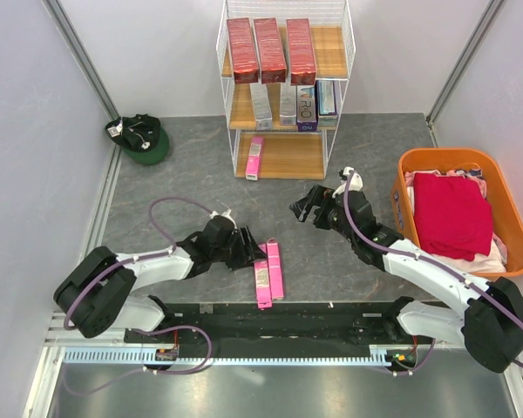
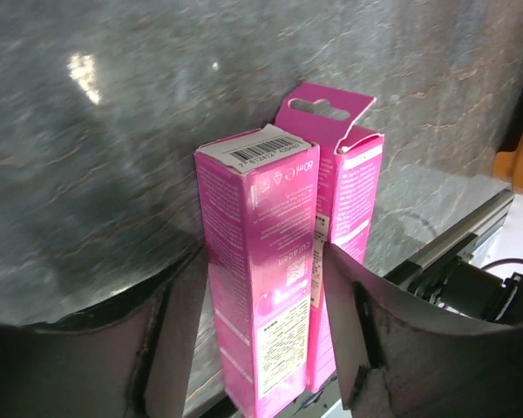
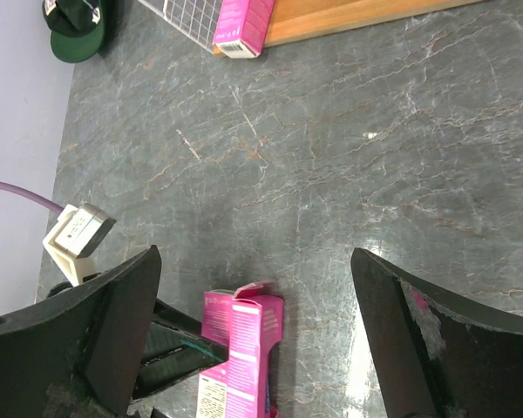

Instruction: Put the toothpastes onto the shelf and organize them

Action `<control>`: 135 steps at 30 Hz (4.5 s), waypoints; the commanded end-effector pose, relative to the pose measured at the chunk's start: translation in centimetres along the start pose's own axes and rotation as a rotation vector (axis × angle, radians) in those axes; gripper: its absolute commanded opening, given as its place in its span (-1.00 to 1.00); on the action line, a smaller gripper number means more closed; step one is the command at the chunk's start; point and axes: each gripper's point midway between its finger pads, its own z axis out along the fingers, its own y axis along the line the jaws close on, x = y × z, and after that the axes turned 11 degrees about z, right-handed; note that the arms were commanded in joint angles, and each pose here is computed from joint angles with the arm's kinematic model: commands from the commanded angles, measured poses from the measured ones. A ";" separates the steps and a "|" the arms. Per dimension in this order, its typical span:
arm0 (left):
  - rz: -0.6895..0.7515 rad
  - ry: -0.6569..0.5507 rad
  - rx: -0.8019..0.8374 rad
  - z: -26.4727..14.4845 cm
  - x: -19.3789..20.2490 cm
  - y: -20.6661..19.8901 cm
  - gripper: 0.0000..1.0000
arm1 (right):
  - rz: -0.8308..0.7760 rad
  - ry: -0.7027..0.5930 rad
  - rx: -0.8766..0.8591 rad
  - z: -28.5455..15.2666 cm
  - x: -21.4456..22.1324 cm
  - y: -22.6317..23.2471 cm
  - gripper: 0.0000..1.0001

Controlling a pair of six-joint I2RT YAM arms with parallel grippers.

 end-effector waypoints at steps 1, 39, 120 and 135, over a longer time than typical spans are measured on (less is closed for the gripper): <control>0.007 0.033 -0.134 1.4 1.0 2.5 0.31 | -0.003 -0.024 -0.028 -0.4 -1.0 0.8 0.96; 0.243 -0.003 -0.071 -1.7 -3.9 -3.6 0.27 | -0.036 0.072 -0.061 -0.4 0.9 0.9 0.96; -0.360 -0.563 0.492 -9.9 -16.6 -6.7 -0.09 | -0.224 0.008 -0.244 -1.6 9.1 11.0 0.02; -0.310 -0.567 0.476 -9.7 -16.7 -6.7 0.45 | -0.213 0.019 -0.251 -2.2 9.2 10.7 -0.47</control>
